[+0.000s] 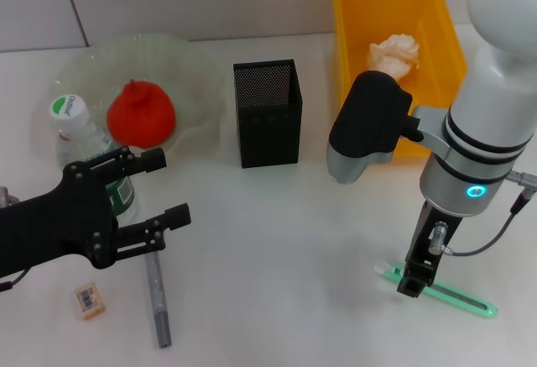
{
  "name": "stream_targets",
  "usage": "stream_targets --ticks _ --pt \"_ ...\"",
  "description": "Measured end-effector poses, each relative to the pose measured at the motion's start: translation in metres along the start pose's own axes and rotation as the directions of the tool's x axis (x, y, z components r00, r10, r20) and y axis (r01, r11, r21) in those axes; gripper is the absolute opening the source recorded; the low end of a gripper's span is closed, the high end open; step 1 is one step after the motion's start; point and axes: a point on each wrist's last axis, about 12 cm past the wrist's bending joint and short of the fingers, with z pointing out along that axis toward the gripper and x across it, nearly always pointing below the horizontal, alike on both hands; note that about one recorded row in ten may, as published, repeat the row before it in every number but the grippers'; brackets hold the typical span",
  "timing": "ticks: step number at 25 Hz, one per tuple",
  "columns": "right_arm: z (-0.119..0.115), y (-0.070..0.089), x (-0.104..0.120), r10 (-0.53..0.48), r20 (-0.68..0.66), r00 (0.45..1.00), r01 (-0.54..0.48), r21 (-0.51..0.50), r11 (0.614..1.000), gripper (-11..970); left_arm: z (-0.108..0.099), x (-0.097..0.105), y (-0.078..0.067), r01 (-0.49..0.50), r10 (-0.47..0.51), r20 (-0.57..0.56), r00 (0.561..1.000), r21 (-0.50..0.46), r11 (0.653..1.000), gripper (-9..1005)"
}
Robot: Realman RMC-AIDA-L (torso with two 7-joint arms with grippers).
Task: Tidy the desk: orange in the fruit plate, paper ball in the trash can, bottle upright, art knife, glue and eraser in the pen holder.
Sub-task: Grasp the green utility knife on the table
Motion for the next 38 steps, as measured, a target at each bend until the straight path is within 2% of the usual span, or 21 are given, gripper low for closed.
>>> stream_targets --ticks 19,22,33,38 --pt "0.0013 0.0015 0.0 0.006 -0.011 1.0 -0.006 0.003 1.0 429 0.001 0.001 0.0 0.002 -0.002 -0.005 1.0 -0.002 1.0 787" --pt "0.0013 0.001 0.0001 0.011 -0.012 1.0 -0.011 0.007 1.0 377 0.0012 0.0011 -0.0001 0.002 -0.002 -0.006 1.0 -0.001 1.0 787" --pt "0.0022 0.002 -0.0005 0.012 -0.016 1.0 -0.012 0.011 1.0 347 0.001 0.0009 0.0001 0.001 -0.001 -0.005 1.0 -0.003 1.0 787" --pt "0.0056 0.0054 -0.002 0.007 -0.03 1.0 -0.007 0.023 1.0 270 0.0009 0.0009 0.0002 0.001 -0.001 -0.004 1.0 -0.004 1.0 786"
